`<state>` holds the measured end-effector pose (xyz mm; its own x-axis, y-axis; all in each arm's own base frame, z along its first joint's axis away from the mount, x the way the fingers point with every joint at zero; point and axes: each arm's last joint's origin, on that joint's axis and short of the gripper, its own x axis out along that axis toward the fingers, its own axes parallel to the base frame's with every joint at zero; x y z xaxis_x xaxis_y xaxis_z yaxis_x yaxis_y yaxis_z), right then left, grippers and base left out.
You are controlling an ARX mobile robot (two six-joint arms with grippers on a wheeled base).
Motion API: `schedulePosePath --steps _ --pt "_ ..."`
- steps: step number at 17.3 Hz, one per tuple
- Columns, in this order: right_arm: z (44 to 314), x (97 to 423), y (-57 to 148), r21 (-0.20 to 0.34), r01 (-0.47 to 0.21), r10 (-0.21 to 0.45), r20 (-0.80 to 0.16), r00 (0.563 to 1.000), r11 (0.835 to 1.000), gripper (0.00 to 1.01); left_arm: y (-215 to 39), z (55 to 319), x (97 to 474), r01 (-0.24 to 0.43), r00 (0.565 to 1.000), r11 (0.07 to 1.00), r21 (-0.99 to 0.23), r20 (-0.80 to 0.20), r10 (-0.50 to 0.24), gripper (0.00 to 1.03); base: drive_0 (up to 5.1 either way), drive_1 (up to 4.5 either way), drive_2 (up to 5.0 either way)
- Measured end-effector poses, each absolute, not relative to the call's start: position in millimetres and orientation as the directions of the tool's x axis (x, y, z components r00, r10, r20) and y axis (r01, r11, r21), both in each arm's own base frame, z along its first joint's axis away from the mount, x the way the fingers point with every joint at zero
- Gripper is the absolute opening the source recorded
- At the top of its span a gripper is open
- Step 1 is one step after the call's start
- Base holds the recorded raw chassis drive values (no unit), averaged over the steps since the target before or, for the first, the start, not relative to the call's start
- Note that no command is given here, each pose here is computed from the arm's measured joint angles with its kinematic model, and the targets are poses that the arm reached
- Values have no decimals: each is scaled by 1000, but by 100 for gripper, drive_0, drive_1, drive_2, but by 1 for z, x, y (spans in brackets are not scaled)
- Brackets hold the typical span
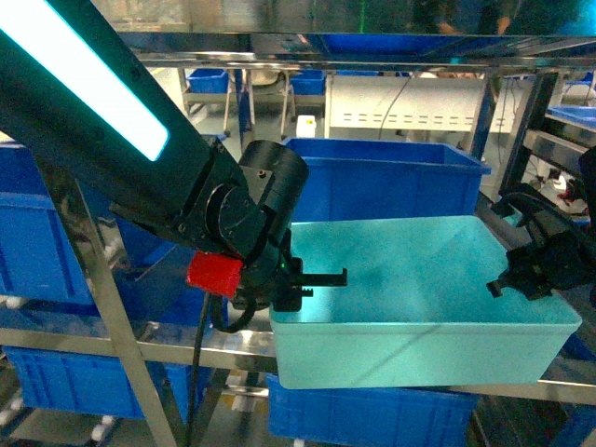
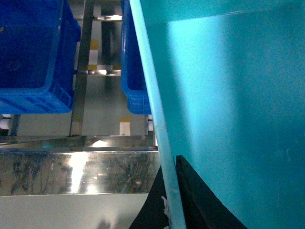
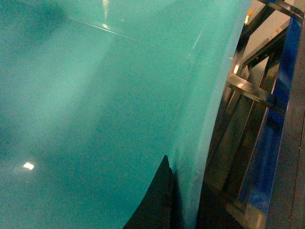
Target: Organize blue bins on left shelf correctly
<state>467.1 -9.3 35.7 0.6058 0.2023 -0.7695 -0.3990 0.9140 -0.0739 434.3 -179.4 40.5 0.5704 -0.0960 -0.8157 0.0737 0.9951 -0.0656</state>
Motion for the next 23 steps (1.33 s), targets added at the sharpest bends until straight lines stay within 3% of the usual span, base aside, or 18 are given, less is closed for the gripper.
schedulePosePath --steps 3,8,20,23 --pt "31 472 -9 -68 -401 206 -773 600 914 3 -179 39 443 81 578 995 -50 -811 -88 2 0 0 0" --pt "37 481 -6 -71 -379 212 -726 654 923 3 -175 45 453 88 629 994 -59 -771 -101 2 0 0 0" --pt "37 480 -6 -66 -373 212 -727 653 925 3 -175 45 454 93 631 994 -55 -769 -102 2 0 0 0" --pt "33 480 -6 -53 -388 216 -759 615 920 3 -178 38 456 101 600 993 -63 -792 -111 2 0 0 0"
